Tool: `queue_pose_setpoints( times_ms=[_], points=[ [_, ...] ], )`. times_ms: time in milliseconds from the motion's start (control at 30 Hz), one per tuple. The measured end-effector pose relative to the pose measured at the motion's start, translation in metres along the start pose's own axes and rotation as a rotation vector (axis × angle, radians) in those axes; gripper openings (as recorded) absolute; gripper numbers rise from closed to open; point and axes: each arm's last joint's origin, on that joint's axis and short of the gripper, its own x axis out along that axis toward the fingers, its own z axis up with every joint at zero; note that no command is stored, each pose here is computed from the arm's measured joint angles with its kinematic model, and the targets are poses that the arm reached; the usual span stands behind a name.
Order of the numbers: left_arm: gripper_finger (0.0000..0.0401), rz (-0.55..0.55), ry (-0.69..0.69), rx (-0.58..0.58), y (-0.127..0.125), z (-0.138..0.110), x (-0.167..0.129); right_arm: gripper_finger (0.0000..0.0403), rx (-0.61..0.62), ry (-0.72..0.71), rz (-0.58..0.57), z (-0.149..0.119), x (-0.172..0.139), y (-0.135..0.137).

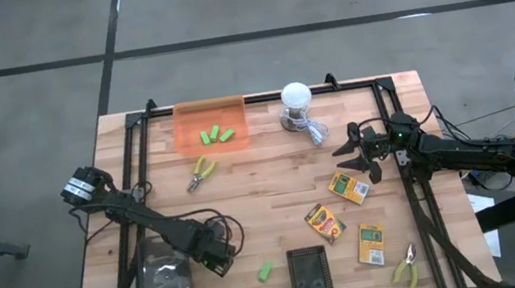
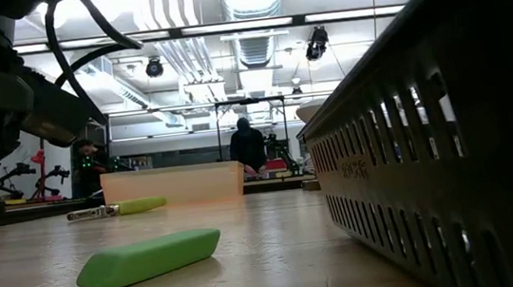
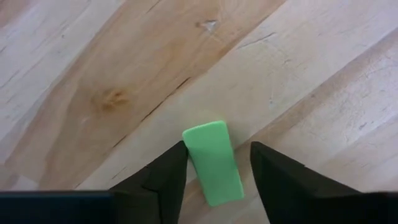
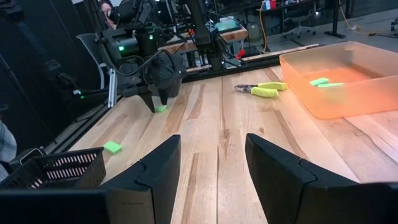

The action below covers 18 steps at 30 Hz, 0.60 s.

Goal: Pick & Place School Supplies
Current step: Put the green eraser into the orange bin

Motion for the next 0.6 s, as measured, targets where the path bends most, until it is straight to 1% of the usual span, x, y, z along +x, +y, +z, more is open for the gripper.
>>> queue_pose_setpoints(
  times_ms=[333,433,600],
  points=[
    [0.0090,0.000,-0.002,0.007,0.0000,0.0002,0.0003,0.0178,0.000,0.000,0.000,0.0001,0.0000,0.0000],
    [0.0083,0.000,-0.001,0.007,0.0000,0.0001,0.0002,0.0178,0.000,0.000,0.000,0.0000,0.0000,0.0000],
    [0.0082,0.000,0.001,0.007,0.0000,0.0001,0.0002,0.0178,0.000,0.000,0.000,0.0001,0.0000,0.0000]
  ],
)
